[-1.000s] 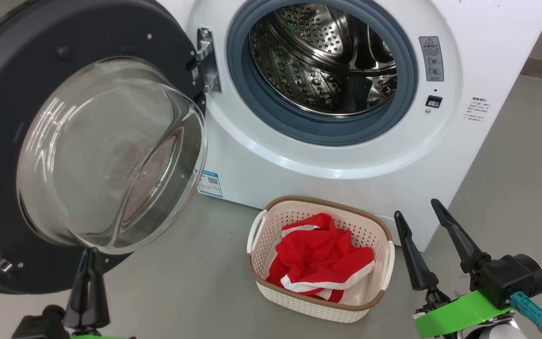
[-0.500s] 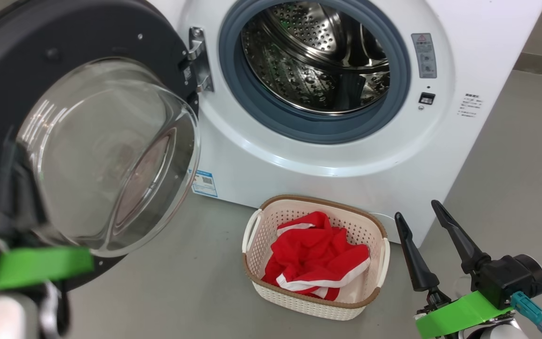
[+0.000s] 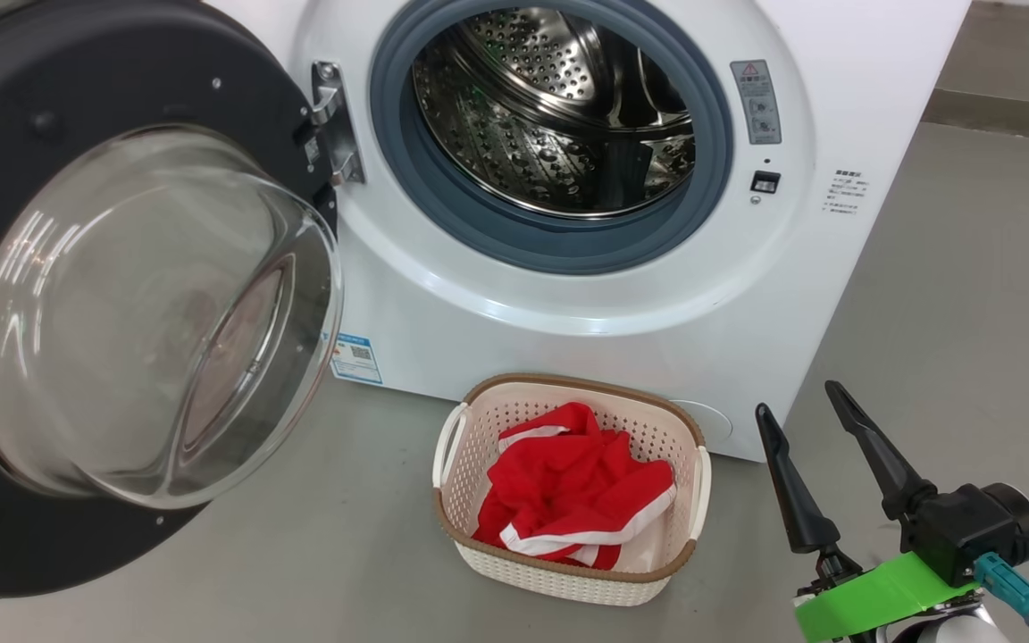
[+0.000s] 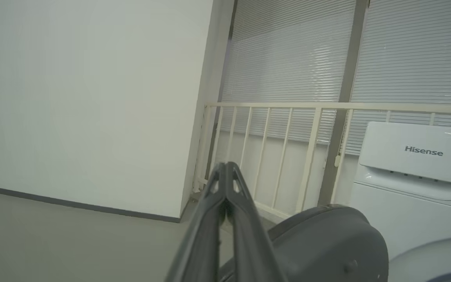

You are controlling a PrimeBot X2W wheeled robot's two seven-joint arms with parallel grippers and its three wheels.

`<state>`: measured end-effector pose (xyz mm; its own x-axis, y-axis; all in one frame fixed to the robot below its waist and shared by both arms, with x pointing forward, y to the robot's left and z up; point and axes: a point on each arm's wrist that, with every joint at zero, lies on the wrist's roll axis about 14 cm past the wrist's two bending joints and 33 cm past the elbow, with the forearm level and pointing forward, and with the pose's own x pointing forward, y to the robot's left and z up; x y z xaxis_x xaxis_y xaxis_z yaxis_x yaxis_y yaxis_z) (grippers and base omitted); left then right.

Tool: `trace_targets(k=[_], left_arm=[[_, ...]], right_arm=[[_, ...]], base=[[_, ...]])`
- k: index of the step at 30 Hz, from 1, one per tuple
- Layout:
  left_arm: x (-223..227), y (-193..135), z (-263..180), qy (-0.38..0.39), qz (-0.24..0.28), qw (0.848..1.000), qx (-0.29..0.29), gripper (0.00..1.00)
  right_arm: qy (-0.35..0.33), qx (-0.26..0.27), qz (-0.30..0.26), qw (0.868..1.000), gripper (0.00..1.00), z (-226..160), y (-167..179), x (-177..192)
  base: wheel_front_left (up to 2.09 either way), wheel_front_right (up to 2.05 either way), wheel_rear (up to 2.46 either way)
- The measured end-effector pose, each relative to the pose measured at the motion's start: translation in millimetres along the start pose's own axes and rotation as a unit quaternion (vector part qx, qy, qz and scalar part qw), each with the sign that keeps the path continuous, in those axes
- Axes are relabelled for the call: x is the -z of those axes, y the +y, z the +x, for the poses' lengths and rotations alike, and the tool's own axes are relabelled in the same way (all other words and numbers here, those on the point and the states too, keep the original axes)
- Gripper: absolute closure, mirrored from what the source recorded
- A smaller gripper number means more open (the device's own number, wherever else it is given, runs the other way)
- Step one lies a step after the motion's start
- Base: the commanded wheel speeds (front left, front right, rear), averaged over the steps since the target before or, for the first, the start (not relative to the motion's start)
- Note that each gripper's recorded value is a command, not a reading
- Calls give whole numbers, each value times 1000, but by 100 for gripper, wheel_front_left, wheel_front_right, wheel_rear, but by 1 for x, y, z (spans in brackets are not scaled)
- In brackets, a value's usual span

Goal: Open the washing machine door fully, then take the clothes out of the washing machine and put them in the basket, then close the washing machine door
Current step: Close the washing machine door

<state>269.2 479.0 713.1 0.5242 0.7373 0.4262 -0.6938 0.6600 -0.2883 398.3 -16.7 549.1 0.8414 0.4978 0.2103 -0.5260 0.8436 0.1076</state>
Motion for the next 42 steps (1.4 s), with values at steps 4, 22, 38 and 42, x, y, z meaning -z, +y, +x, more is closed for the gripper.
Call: trace_targets(k=[4,22,38,42], left_arm=[[26,28,9,62,-30,996,-50,100],[124,41,-12,329,-376,860,-106,100],[117,5,-20,387,-438,811,-5,100],[116,-6,-26,392,-464,795,16,100]], right_arm=[[0,4,-1,1000,0,-2,-2,-1],[6,7,2,1000,0,-2,-5,5],[10,3,2,1000,0,1,-5,8],[12,3,4,1000,0,1,-5,10]], base=[[0,0,0],[0,0,0],[0,0,0],[0,0,0]])
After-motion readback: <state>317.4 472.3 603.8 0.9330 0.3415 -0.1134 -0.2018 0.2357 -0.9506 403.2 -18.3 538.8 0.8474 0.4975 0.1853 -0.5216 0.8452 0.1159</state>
